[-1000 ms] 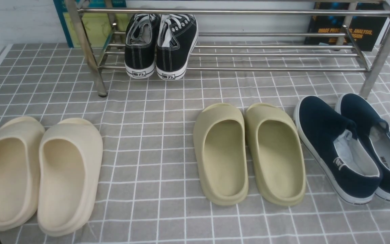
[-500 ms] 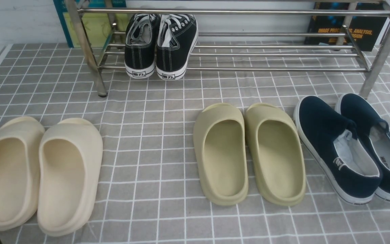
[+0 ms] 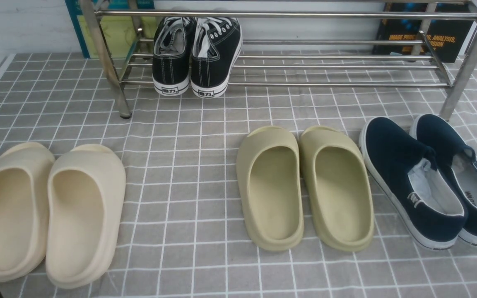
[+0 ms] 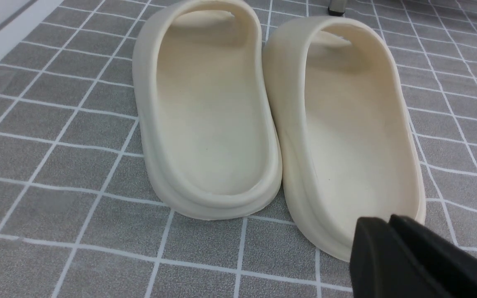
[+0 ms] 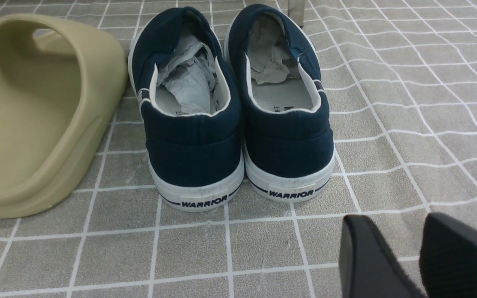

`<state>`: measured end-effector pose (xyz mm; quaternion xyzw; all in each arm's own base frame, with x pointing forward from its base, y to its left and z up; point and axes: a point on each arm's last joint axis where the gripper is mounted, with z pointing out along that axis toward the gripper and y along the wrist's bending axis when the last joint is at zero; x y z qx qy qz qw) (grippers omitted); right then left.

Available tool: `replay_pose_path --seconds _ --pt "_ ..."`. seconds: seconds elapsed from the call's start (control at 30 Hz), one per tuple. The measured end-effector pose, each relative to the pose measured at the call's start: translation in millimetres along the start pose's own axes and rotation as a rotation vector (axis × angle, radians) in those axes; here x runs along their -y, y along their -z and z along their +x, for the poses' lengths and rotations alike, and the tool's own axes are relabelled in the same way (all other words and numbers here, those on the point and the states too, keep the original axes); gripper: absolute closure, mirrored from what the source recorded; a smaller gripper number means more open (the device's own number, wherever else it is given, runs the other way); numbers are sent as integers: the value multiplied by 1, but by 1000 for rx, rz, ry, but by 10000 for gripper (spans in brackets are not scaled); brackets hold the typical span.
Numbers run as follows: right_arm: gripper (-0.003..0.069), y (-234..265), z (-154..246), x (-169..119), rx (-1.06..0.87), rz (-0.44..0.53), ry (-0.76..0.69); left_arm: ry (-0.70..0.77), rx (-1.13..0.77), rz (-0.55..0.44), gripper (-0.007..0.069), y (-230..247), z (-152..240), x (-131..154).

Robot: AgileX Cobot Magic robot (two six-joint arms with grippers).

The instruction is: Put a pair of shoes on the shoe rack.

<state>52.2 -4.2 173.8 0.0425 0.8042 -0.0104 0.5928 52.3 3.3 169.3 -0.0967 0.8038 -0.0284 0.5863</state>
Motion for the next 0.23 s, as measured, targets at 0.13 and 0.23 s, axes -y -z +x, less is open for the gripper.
replay_pose_path --seconds 0.13,0.23 --pt "419 0 0 0 0 0 0 0 0 0 586 0 0 0" --pt "419 0 0 0 0 0 0 1 0 0 583 0 0 0"
